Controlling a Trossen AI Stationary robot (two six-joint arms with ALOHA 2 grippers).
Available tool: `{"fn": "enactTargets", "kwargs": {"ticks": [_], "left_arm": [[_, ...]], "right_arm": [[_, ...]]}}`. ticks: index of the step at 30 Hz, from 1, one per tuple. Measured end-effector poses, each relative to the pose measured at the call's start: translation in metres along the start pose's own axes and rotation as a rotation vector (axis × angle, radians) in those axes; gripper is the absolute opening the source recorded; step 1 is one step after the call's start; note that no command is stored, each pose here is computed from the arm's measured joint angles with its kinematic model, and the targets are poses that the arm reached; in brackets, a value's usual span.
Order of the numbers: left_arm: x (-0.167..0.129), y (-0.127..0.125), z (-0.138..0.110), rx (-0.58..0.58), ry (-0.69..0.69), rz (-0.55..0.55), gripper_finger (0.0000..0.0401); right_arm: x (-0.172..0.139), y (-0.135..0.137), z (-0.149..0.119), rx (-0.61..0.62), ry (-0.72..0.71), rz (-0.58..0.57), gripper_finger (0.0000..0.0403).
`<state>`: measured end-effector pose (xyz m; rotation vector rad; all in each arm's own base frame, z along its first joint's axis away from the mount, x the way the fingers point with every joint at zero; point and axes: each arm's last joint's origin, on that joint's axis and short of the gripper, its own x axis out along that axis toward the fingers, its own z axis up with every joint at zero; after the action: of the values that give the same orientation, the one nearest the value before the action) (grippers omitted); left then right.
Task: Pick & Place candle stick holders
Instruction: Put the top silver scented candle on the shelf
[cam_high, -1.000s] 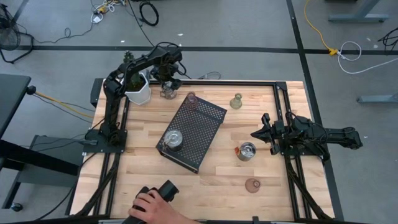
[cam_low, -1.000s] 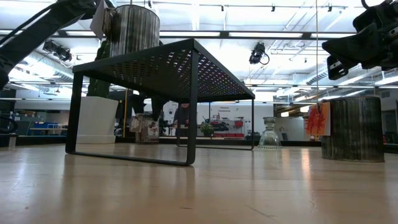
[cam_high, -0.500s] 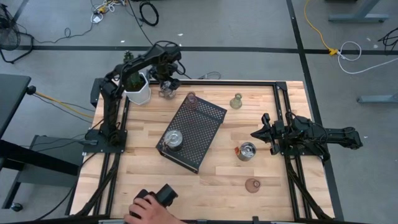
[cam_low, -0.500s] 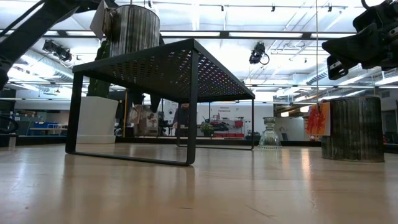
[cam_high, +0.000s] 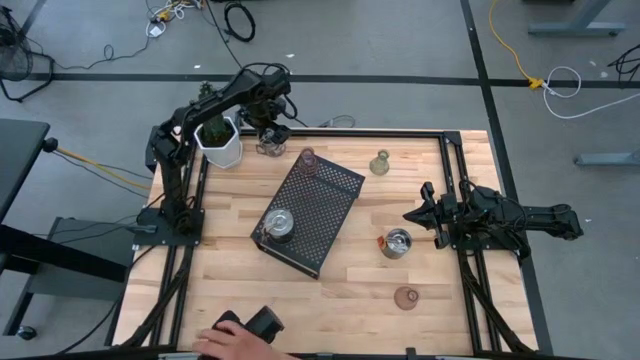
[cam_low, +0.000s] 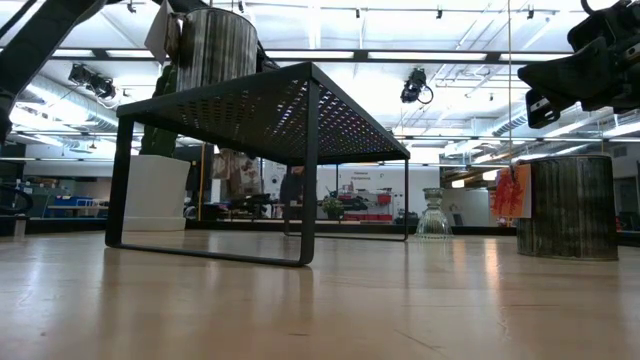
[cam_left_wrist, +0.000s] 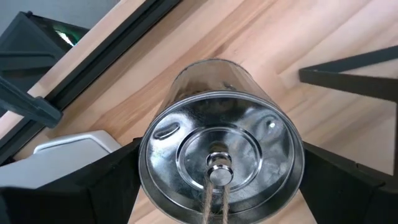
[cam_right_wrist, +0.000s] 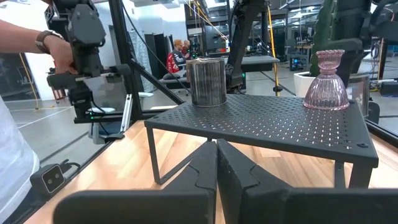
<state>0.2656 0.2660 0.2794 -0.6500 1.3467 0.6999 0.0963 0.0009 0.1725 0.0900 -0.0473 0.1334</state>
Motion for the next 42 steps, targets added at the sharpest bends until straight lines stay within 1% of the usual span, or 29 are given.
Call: {"fn": "enactTargets", "kwargs": {"ticks": [9, 16, 31, 42], "left_arm": [[-0.021, 0.0, -0.012, 0.018, -0.02, 0.005, 0.0374], [-0.039, -0.004, -0.022, 0.045, -0.06, 0.0, 0.0374], [-0.08, -0.02, -0.047, 0.103, -0.179, -0.015, 0.0374], [-0.113, -0.027, -0.073, 0.138, -0.282, -0.038, 0.0374]], "right_arm": [[0.0, 0.0, 0.0, 0.0, 0.0, 0.0, 0.0012], [0.0, 0.0, 0.0, 0.0, 0.0, 0.0, 0.0012], [0.0, 0.0, 0.0, 0.0, 0.0, 0.0, 0.0012], [0.0, 0.0, 0.0, 0.0, 0.0, 0.0, 0.0012]]}}
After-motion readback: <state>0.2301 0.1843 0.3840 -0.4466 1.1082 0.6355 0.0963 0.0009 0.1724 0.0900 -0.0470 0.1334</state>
